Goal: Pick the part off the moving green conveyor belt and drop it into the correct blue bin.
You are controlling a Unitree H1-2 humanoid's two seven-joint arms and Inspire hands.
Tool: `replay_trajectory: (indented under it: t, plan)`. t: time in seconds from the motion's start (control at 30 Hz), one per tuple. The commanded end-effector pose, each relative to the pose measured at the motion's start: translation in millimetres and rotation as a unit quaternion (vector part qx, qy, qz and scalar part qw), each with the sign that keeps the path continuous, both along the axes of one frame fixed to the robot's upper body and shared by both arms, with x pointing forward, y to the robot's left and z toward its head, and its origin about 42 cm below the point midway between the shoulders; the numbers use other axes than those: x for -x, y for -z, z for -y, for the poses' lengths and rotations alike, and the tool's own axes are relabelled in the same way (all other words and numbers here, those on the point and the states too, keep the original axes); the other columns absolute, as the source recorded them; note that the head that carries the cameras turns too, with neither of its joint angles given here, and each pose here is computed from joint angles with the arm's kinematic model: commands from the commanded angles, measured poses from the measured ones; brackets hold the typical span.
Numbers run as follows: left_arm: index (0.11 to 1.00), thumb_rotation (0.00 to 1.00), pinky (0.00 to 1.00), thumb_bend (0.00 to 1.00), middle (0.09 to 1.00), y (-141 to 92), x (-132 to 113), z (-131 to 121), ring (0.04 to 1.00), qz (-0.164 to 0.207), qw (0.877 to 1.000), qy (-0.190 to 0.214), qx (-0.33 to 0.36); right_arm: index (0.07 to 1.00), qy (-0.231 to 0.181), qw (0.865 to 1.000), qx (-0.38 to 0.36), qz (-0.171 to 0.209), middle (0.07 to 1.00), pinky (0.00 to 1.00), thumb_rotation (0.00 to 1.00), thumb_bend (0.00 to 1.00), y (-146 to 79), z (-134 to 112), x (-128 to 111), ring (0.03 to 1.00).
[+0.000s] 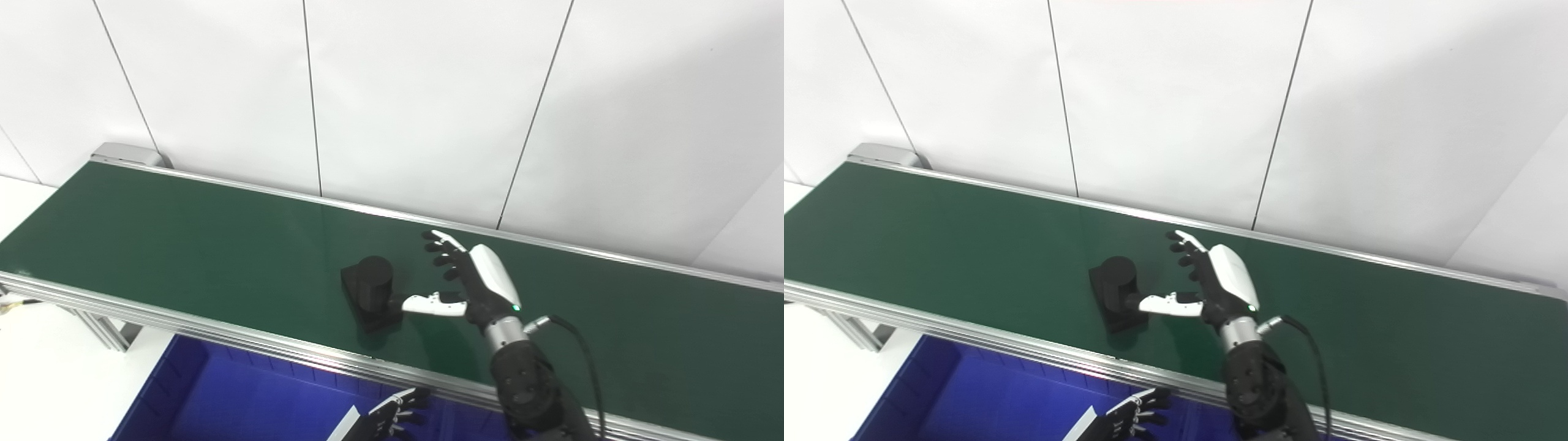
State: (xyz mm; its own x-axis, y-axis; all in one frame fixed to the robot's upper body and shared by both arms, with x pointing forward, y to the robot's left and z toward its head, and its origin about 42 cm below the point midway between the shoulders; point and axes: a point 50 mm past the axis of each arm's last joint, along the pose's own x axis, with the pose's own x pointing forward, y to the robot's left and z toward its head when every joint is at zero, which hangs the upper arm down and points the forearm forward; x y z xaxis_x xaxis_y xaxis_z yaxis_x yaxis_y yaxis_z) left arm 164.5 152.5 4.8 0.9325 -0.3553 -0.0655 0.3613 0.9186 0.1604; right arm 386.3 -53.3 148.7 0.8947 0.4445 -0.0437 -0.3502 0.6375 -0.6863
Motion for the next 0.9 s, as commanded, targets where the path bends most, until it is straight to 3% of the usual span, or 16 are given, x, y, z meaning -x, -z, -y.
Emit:
replay_trajectory:
  t: [0.0,0.37,0.7,0.77,0.87]
  plan:
    - [0.881,0.19,0.64,0.97,0.857,-9,-2,1,0.778,0.034,0.999,0.000,0.006,0.880,-0.006,0.999,-0.013,0.034,0.828,0.66,0.55,0.97,-22,-19,-7,0.764]
    - [0.884,0.18,0.64,0.96,0.865,-11,-1,2,0.783,0.040,0.999,0.002,0.002,0.896,-0.016,1.000,0.010,0.006,0.851,0.68,0.54,0.97,-13,-38,-13,0.797]
    - [0.885,0.19,0.64,0.96,0.866,-12,0,2,0.788,0.043,0.999,0.001,-0.003,0.885,-0.028,0.998,0.052,0.008,0.862,0.74,0.50,0.94,-1,-57,-17,0.815]
    - [0.888,0.20,0.64,0.96,0.868,-11,0,2,0.788,0.041,0.999,0.001,-0.002,0.875,-0.023,0.998,0.057,0.012,0.852,0.73,0.45,0.89,3,-60,-17,0.804]
    - [0.894,0.20,0.64,0.96,0.873,-13,1,3,0.792,0.041,0.999,0.000,0.000,0.832,-0.013,0.998,0.054,0.015,0.807,0.62,0.16,0.74,10,-62,-16,0.732]
